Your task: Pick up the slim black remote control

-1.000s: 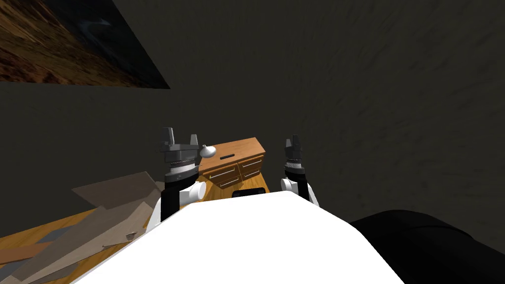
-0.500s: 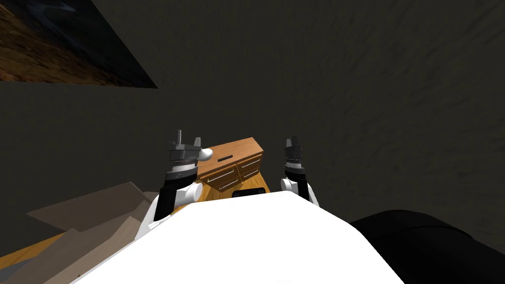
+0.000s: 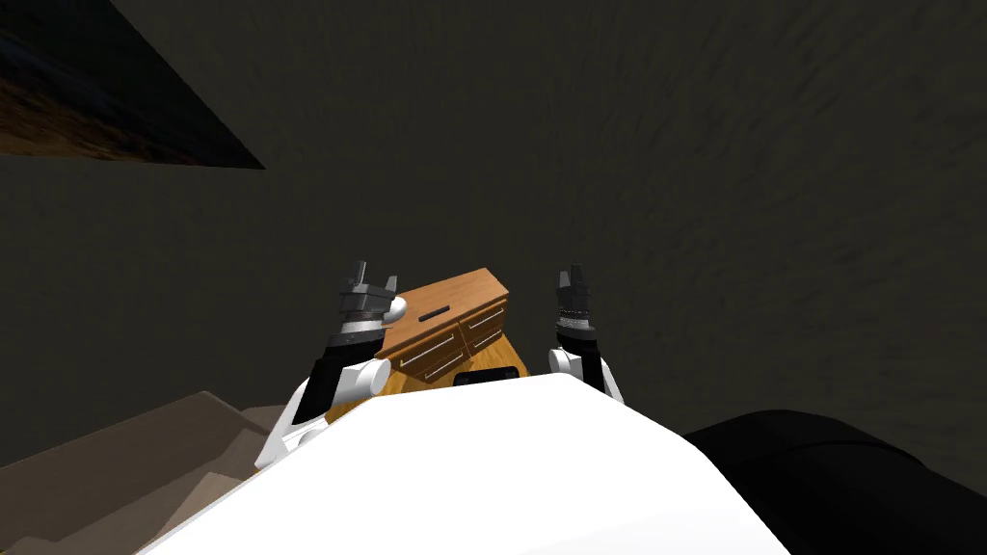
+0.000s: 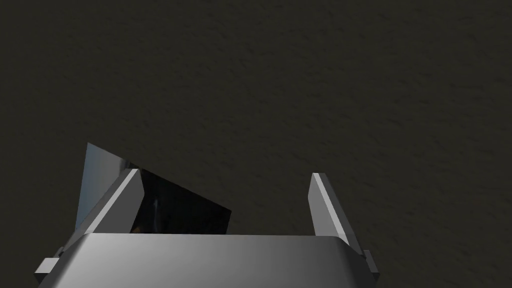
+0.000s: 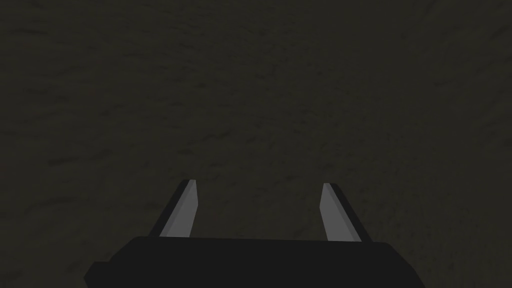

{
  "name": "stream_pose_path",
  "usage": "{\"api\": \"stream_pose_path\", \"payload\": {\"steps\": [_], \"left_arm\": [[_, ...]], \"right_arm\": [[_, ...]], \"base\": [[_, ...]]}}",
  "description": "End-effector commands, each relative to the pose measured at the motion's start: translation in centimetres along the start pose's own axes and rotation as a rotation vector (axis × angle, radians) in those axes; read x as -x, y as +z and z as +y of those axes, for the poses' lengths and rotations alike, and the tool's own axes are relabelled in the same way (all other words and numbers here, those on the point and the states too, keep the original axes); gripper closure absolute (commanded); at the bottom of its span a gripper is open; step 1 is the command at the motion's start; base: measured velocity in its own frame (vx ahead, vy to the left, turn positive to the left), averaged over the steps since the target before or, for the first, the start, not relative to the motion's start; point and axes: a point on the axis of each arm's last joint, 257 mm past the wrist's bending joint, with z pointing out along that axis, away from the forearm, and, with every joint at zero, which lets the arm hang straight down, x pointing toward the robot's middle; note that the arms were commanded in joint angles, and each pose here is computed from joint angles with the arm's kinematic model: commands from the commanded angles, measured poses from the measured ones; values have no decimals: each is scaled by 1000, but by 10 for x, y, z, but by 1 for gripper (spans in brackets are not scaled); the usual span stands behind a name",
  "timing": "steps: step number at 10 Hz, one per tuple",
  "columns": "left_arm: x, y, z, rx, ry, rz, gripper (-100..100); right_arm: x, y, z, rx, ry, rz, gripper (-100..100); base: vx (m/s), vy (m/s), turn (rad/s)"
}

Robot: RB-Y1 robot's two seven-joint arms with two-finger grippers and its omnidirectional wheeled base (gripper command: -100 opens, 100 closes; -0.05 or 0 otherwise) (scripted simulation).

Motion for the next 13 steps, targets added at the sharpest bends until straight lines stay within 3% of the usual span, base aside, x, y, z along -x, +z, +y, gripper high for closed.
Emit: {"api": "stream_pose_path", "payload": {"steps": [1, 2, 4, 7, 10, 11, 12, 13], "left_arm": [[10, -1, 19, 64, -28, -12, -100], [10, -1, 20, 67, -28, -13, -100], [27, -7, 54, 175, -77, -38, -100], [37, -13, 79, 258, -118, -61, -100], [56, -28, 118, 385, -189, -103, -100], [57, -29, 121, 397, -189, -105, -100], [66, -38, 139, 457, -221, -128, -100], [66, -40, 142, 468, -227, -130, -100]], "right_arm": [[0, 0, 0, 0, 0, 0, 0], [0, 0, 0, 0, 0, 0, 0], [0, 0, 0, 0, 0, 0, 0], [0, 0, 0, 0, 0, 0, 0], [0, 0, 0, 0, 0, 0, 0], [0, 0, 0, 0, 0, 0, 0], [0, 0, 0, 0, 0, 0, 0], [0, 0, 0, 0, 0, 0, 0]], "base": [[-13, 57, -232], [-11, 45, -133], [-13, 52, -334], [-14, 59, -161], [-10, 42, -237], [-12, 44, -129], [-12, 40, -260], [-10, 41, -135]]}}
